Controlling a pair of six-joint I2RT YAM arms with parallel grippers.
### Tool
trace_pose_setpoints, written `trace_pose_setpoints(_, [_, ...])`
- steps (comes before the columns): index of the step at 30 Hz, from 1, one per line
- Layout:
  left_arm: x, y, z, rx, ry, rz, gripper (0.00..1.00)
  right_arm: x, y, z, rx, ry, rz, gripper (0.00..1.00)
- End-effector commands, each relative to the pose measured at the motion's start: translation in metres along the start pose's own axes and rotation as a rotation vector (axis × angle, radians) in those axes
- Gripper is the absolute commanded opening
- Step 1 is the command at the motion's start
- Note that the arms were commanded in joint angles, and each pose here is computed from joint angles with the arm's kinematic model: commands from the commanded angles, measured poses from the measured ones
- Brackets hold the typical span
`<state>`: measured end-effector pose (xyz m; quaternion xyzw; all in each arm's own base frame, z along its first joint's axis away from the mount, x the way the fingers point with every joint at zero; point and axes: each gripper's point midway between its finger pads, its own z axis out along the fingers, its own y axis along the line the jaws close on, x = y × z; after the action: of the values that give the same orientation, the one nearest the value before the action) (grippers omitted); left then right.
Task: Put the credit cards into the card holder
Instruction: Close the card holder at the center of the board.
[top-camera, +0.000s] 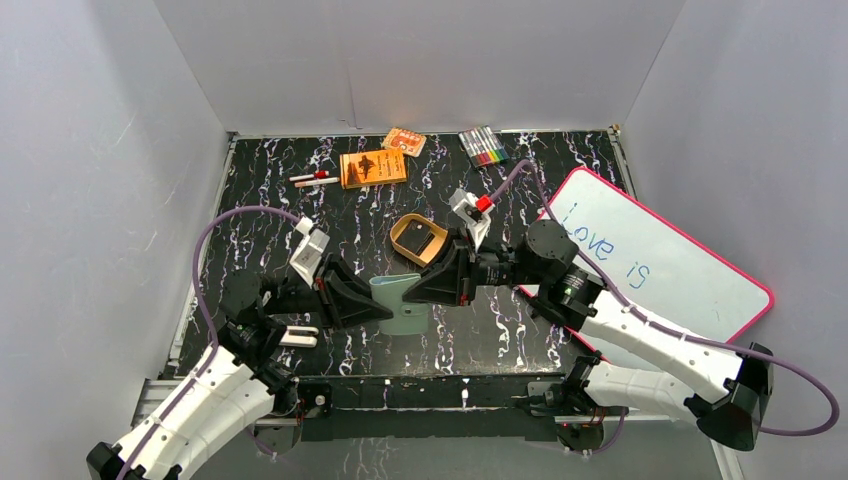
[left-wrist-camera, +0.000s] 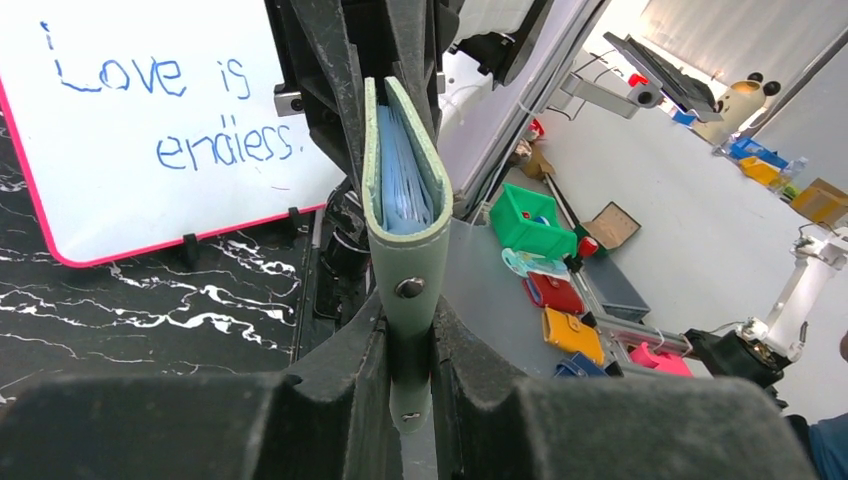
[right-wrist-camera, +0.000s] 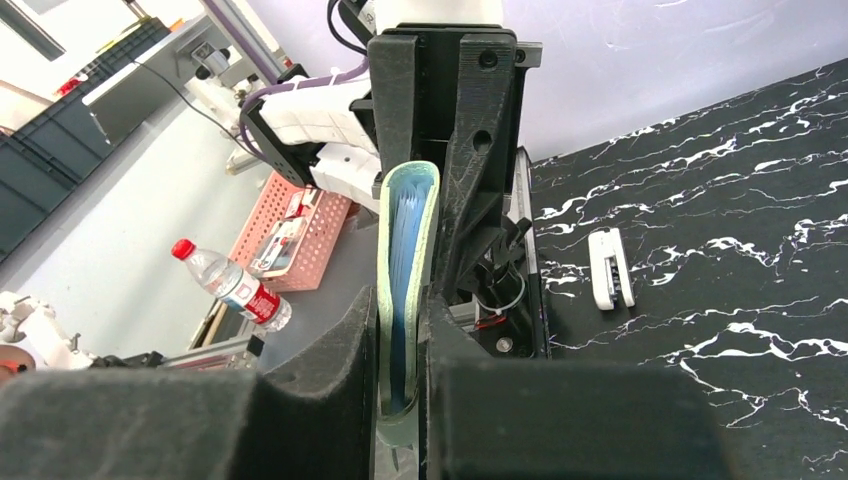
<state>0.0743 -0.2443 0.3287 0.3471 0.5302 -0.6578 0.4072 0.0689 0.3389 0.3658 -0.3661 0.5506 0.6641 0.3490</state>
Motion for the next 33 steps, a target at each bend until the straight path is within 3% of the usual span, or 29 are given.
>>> trace_pose_setpoints(1, [-0.004, -0.010, 0.000, 0.042, 0.001, 0.039, 0.21, -0.021, 0.022, 0.002, -0.092, -0.056, -0.055, 0.06])
trace_pose_setpoints(3, [-0.002, -0.007, 0.000, 0.027, 0.003, 0.026, 0.41, -0.023, 0.024, -0.001, -0.091, -0.071, -0.071, 0.00])
trace_pose_setpoints(5, [0.000, -0.001, 0.000, -0.003, 0.000, -0.005, 0.59, -0.026, 0.023, -0.003, -0.074, -0.090, -0.081, 0.00])
trace_pose_setpoints(7, [0.004, 0.003, -0.001, -0.023, -0.010, -0.033, 0.68, -0.029, 0.021, -0.005, -0.046, -0.111, -0.093, 0.00])
trace_pose_setpoints(11, [0.009, 0.010, -0.003, -0.049, -0.037, -0.071, 0.70, -0.036, 0.005, -0.011, 0.060, -0.167, -0.106, 0.00])
trace_pose_setpoints(16, [0.008, 0.025, -0.001, -0.095, -0.080, -0.113, 0.70, -0.037, -0.015, -0.015, 0.165, -0.204, -0.088, 0.00])
trace_pose_setpoints(25, [-0.006, 0.034, 0.006, -0.088, -0.163, -0.146, 0.68, -0.028, -0.029, -0.011, 0.193, -0.203, -0.037, 0.00])
trace_pose_setpoints(27, [-0.005, 0.034, 0.007, -0.081, -0.157, -0.149, 0.62, -0.028, -0.030, -0.011, 0.199, -0.207, -0.035, 0.00])
trace_pose_setpoints(31, [0.001, 0.033, 0.006, -0.069, -0.142, -0.154, 0.29, -0.030, -0.034, -0.014, 0.223, -0.225, -0.034, 0.00])
trace_pose_setpoints(33, [0.002, 0.031, 0.005, -0.063, -0.137, -0.152, 0.22, -0.030, -0.036, -0.014, 0.230, -0.229, -0.032, 0.00])
